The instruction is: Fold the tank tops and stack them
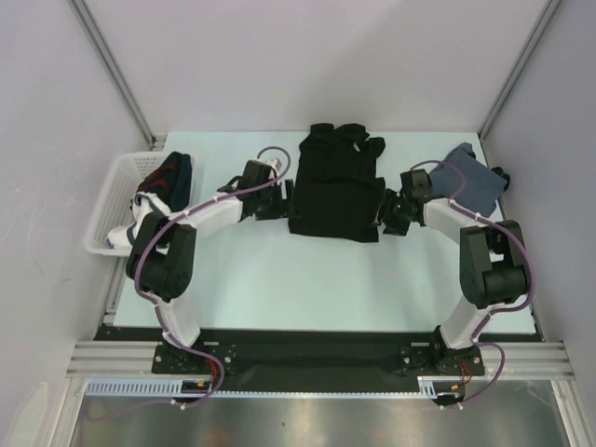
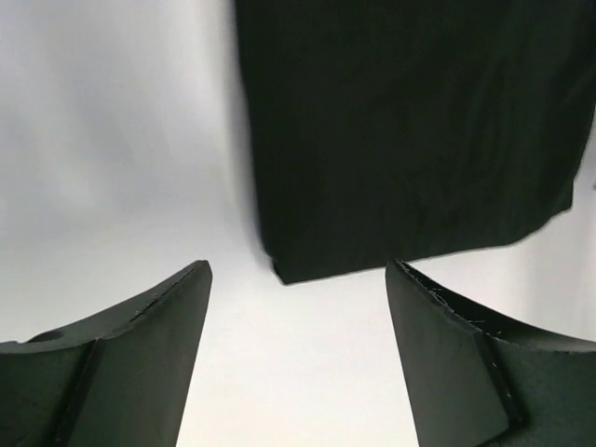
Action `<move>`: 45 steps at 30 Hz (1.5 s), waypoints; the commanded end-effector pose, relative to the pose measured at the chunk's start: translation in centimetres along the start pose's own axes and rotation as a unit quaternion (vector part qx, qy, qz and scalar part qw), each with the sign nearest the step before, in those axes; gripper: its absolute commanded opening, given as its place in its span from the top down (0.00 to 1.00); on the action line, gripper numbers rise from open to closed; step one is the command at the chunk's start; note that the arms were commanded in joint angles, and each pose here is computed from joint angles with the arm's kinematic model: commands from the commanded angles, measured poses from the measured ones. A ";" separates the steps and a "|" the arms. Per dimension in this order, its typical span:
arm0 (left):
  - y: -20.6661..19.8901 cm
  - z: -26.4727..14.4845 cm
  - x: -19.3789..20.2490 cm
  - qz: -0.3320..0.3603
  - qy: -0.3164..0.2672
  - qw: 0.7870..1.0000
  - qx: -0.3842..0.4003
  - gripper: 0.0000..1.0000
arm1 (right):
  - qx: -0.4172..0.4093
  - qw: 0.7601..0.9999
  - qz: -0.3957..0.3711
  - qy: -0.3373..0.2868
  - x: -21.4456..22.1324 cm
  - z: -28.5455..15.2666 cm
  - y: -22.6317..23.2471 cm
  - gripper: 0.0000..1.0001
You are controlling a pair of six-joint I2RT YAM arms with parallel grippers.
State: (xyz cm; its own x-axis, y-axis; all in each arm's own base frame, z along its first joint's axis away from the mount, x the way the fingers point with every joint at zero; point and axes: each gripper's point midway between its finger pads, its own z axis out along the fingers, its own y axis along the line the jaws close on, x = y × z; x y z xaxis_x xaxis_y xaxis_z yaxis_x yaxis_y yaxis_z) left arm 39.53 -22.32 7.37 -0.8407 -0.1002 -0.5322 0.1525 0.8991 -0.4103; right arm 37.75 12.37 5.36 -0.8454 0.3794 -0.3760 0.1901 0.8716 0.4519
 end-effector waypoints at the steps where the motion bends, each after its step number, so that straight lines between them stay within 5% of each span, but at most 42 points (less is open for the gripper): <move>1: -2.0 0.2 -0.2 0.020 -0.027 0.999 0.037 0.20 | -0.024 0.999 -0.040 -0.026 -0.3 -0.3 1.3 0.45; 10: -1.3 2.8 2.1 0.027 0.015 0.999 0.011 0.23 | 0.039 0.997 -0.061 -0.008 1.4 0.9 -0.4 0.47; 20: -1.3 5.0 3.9 0.026 0.041 0.999 0.010 0.37 | 0.051 0.996 -0.074 0.000 2.1 2.3 -0.3 0.63; 23: -1.4 5.5 3.6 0.024 0.035 0.999 0.013 0.59 | 0.062 0.995 -0.072 0.001 2.0 2.7 -0.6 0.83; 24: -1.3 5.6 3.7 0.024 0.038 0.999 0.011 0.78 | 0.065 0.995 -0.071 -0.002 1.9 2.6 -0.7 0.96; 27: -0.6 5.2 3.8 0.025 0.036 0.999 -0.005 1.00 | 0.080 0.995 -0.057 -0.022 1.0 1.5 -1.5 1.00; 34: -3.2 2.6 -1.9 0.025 0.019 1.000 0.000 1.00 | 0.024 0.997 -0.042 -0.063 -5.1 -2.0 3.2 1.00; 40: -7.7 -6.2 -7.5 0.037 -0.059 0.997 0.023 1.00 | -0.011 0.990 -0.055 -0.133 -7.9 -10.4 7.4 1.00; 43: -6.9 -8.1 -2.1 0.043 -0.031 0.998 0.025 1.00 | -0.007 0.992 -0.044 -0.118 -3.4 -12.5 5.5 1.00; 45: -4.2 -6.5 6.1 0.040 0.037 0.999 -0.001 1.00 | 0.013 0.998 -0.024 -0.060 2.8 -10.4 2.0 1.00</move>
State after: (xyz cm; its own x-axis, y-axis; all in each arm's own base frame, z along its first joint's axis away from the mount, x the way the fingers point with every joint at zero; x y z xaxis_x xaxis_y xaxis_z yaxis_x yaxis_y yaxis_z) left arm 37.66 -24.99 16.21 -0.7722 -0.0755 -0.6309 0.2449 0.8809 -0.4051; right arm 37.08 12.52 19.02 -0.6868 0.3608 -0.6310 0.0703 0.8970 0.4364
